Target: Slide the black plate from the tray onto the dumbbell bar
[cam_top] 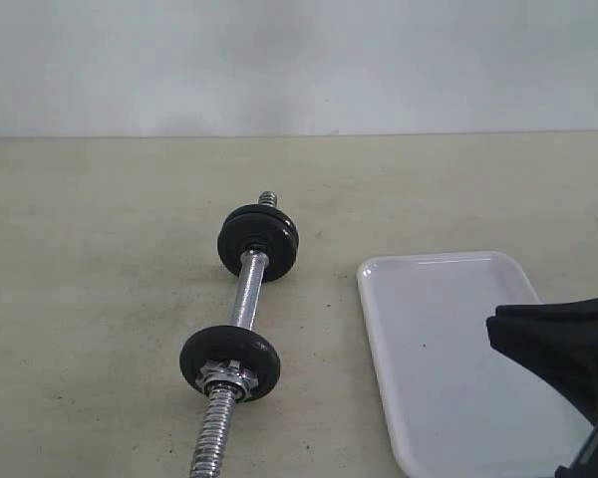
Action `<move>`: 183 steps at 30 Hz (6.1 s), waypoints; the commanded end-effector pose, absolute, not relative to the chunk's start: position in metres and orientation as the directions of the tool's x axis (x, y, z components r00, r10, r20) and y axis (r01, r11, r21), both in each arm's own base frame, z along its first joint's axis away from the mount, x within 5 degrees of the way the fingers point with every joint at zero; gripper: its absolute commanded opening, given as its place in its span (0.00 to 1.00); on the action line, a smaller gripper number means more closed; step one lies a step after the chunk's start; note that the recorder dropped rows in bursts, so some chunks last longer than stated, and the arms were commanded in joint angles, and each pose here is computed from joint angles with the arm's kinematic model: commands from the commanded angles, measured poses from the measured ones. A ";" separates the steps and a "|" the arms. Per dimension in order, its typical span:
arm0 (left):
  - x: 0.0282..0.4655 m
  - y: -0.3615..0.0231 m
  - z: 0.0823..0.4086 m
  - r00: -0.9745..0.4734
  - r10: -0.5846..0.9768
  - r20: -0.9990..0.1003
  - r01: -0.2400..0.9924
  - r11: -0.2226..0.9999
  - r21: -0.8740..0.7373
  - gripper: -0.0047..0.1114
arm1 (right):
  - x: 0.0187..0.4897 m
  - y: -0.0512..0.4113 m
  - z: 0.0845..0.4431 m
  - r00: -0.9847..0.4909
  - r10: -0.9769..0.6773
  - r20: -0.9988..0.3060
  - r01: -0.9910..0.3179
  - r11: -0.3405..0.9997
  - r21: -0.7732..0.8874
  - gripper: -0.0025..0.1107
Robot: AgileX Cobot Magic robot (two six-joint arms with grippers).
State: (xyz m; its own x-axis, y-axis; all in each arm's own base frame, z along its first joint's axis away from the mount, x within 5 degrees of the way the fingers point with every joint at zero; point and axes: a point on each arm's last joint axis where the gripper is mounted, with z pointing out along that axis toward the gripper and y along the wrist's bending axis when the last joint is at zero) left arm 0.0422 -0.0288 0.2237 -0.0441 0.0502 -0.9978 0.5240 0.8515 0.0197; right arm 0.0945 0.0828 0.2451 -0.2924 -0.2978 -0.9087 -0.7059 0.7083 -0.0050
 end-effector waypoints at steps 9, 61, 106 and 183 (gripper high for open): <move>0.042 -0.029 0.224 -0.037 0.036 -0.999 0.521 0.854 0.012 0.08 | 0.084 0.050 0.269 -0.125 -0.181 -0.975 -0.538 0.839 -0.087 0.02; 0.051 -0.009 0.224 -0.042 0.017 -0.999 0.127 0.992 0.012 0.08 | 0.051 0.008 0.235 0.095 -0.107 -0.990 -0.080 0.990 -0.114 0.02; 0.054 -0.008 0.188 -0.192 0.032 -0.981 0.107 0.994 0.011 0.08 | 0.054 -0.002 0.184 -0.232 -0.055 -0.971 0.000 0.998 -0.056 0.02; 0.055 -0.006 0.188 -0.179 0.112 -0.977 0.095 0.991 0.096 0.08 | 0.054 0.000 0.184 -0.232 -0.039 -0.972 -0.019 0.999 -0.036 0.02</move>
